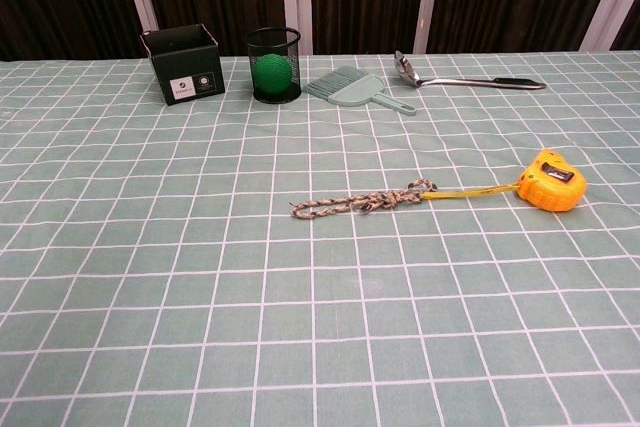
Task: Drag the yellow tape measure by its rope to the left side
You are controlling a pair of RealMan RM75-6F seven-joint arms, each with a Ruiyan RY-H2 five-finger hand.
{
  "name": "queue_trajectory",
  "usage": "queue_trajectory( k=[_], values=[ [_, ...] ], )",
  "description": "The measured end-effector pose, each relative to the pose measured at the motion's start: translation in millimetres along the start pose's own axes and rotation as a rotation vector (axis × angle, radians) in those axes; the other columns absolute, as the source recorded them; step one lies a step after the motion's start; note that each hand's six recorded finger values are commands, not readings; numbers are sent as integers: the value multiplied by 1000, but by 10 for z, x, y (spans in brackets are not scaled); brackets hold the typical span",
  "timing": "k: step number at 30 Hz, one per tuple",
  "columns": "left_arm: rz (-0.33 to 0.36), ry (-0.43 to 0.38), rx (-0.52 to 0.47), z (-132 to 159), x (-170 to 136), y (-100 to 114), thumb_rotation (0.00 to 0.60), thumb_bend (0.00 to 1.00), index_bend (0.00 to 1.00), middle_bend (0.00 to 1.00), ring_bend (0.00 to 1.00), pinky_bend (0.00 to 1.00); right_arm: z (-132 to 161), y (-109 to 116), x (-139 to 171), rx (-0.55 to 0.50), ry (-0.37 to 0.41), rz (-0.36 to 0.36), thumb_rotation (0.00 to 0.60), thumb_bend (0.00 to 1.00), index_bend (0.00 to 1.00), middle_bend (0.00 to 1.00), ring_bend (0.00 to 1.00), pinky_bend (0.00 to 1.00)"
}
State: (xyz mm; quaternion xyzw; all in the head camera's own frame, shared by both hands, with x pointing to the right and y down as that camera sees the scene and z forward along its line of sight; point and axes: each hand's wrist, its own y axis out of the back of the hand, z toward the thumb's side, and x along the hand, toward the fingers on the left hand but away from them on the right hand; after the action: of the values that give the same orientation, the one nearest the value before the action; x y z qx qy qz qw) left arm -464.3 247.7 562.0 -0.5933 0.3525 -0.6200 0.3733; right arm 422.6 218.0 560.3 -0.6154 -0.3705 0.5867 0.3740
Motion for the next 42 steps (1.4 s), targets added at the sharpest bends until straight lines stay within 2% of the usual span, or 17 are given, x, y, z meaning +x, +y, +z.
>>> queue_trajectory(
  k=[28, 36, 38, 42],
  values=[
    [-24, 4, 3, -16, -12, -10, 600, 0, 0, 0, 0, 0, -25, 5, -11, -31, -28, 2, 600, 122, 0, 0, 0, 0],
    [-20, -48, -15, 158, 104, 55, 600, 2, 2, 0, 0, 0, -26, 5, -40, -69, -36, -2, 600, 122, 0, 0, 0, 0],
    [-12, -76, -6, 233, 178, 85, 600, 14, 37, 0, 0, 0, -28, -3, -48, -78, -38, 1, 600, 122, 0, 0, 0, 0],
    [-2, -128, 12, 408, 363, 130, 600, 83, 225, 0, 0, 0, -41, -10, -56, -92, -46, 6, 600, 123, 0, 0, 0, 0]
  ],
)
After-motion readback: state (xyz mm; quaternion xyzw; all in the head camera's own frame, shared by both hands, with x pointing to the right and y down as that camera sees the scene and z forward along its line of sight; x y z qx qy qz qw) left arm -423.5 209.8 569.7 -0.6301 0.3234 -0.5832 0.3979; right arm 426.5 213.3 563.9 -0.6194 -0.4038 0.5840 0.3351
